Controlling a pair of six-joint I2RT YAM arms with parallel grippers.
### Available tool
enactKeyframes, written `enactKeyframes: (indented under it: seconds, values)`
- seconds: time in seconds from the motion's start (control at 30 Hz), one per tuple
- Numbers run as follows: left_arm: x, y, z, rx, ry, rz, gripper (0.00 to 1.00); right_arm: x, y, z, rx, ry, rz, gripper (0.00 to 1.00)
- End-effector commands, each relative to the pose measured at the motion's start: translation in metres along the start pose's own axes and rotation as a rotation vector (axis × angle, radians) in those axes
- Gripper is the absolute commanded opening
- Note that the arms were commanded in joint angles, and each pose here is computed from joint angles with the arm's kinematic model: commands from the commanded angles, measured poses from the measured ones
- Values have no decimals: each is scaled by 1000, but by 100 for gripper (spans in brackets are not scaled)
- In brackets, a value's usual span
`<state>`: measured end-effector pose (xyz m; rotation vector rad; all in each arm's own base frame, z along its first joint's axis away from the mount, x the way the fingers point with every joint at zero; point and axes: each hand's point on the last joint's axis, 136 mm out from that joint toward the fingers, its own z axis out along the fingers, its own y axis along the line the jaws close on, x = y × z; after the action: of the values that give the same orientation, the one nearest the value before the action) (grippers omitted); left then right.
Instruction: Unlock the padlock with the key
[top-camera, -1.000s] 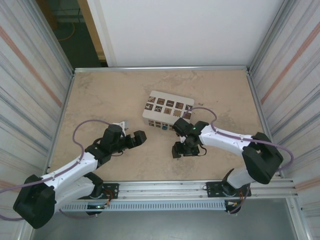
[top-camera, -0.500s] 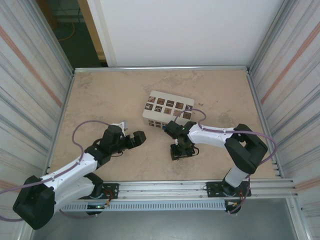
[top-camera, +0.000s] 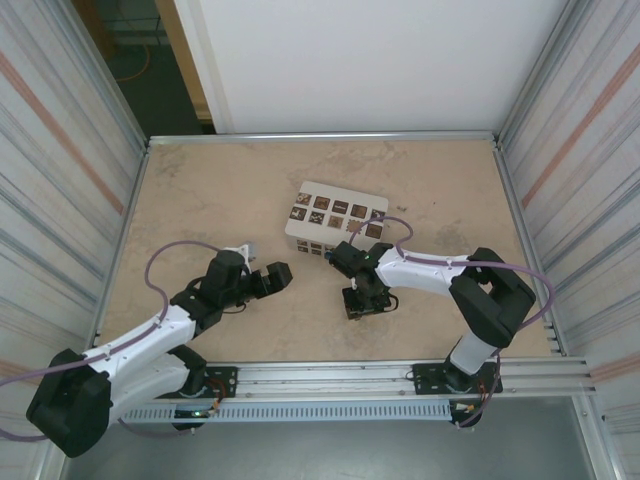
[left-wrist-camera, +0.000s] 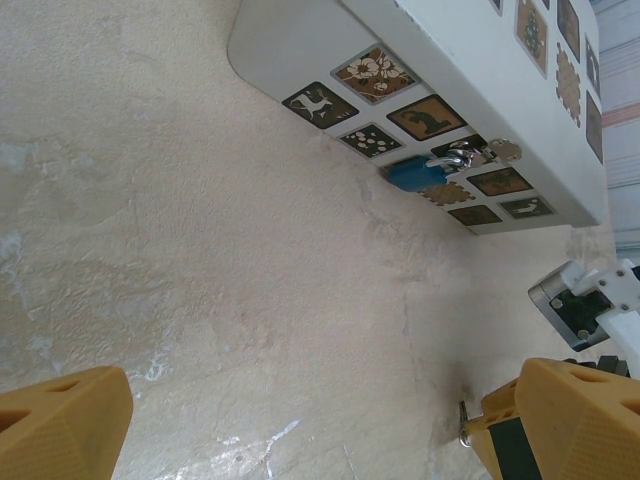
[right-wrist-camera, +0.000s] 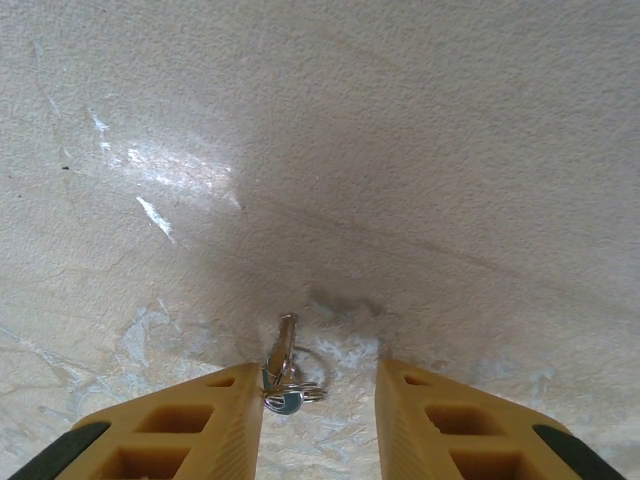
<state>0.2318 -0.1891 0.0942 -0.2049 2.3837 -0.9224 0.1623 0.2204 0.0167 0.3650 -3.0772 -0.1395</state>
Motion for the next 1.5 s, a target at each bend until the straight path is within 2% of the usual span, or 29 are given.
enactKeyframes:
  seconds: [0.0,0.6,1.23,1.37,1.47]
  values:
    - [-1,-1,1,-5,-7,-1,99,10,-10,-3,44,10,1,33]
    - [0,1,3,-13,1,-6,99,19,-10,1,25,43,8,16]
    - [-5,-2,-4,-19,-17,2,99,33,-24,20,75,118,14,15]
    - [-7,-4,-7,-18,-25,6,99,30,-22,17,60,100,11,5]
    - [-11,-8,-10,-5,-38,5,99,21,-16,7,14,42,10,0]
